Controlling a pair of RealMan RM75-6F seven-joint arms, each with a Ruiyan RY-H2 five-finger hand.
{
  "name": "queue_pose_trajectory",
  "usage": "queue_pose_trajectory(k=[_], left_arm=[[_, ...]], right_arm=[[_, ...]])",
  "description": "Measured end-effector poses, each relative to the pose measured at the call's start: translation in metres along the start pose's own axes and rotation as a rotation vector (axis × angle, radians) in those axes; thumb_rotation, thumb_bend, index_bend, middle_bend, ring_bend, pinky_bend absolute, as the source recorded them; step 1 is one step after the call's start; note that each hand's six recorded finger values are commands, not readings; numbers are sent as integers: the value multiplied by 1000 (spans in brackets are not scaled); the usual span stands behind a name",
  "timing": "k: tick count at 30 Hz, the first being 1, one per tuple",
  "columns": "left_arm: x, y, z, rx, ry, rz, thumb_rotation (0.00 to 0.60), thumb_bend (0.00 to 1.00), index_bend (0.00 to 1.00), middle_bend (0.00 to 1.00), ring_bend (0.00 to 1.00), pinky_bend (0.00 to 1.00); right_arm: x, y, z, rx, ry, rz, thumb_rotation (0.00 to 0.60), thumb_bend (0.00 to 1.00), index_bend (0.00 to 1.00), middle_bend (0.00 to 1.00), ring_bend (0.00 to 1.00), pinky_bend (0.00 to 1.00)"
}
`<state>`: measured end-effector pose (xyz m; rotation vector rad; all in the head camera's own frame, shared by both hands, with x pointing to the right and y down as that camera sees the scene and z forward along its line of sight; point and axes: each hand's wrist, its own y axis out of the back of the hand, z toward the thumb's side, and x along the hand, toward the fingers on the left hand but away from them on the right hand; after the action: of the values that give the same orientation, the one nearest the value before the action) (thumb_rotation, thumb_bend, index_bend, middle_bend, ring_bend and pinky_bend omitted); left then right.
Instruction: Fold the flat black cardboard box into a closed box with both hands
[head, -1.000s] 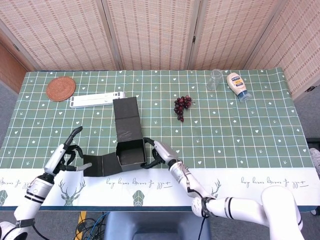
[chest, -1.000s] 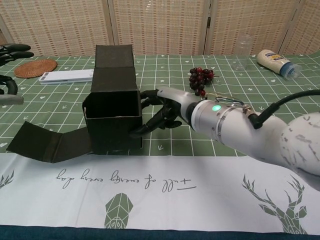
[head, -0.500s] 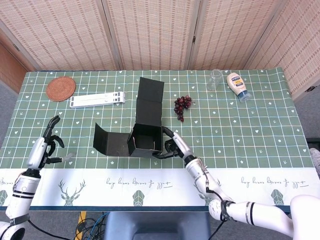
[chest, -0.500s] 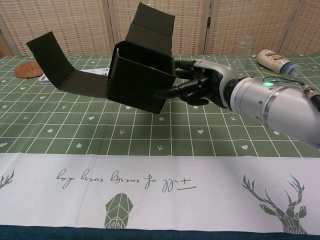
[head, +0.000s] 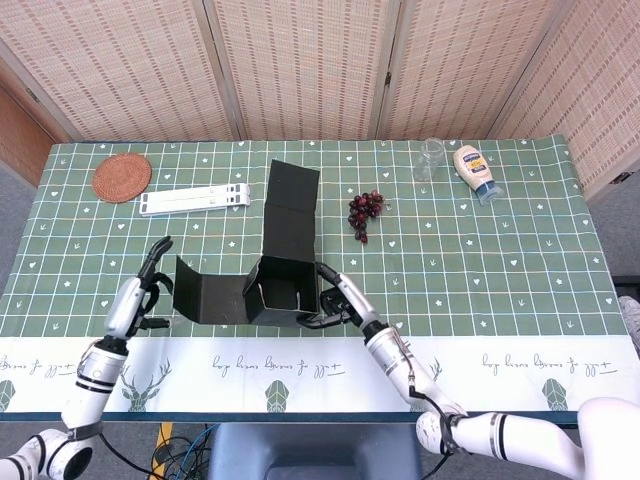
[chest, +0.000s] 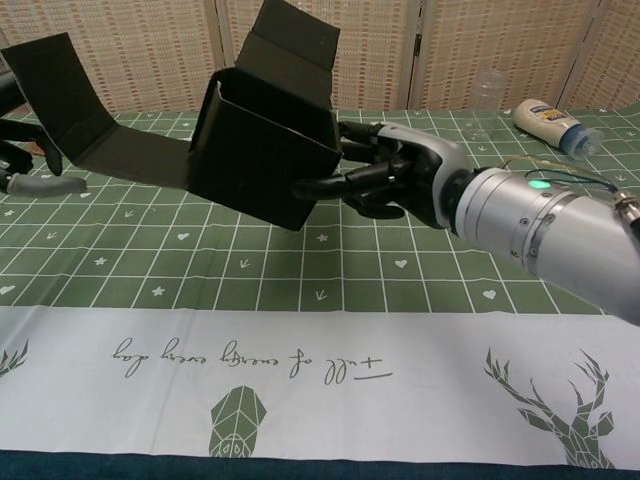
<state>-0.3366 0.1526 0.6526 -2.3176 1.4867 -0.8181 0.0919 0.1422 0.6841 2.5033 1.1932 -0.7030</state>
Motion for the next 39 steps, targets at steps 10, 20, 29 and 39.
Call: queue_pose_trajectory(k=[10,20,29,39], left_arm=[[8,-17,26,-74,-95,11,600,142,17,0,540,887],[11,-15,45,-63,-159,15,600,142,86,0,563,887],[12,-21,32,82,-181,-27,600,142,211,65,637,887],[12,-54,8,147,-192,-85,600,142,235,85,635,887]], right_arm=[[-2,-16,-6,32,-16,20,600,294,269,388,824,1000],[-7,-30,-7,69,-33,36,600,289,269,388,827,1000],[-14,-32,-14,149,-75,27,600,290,269,397,829,1000],[-28,-46,-32,213,-133,36,600,290,269,397,829,1000]])
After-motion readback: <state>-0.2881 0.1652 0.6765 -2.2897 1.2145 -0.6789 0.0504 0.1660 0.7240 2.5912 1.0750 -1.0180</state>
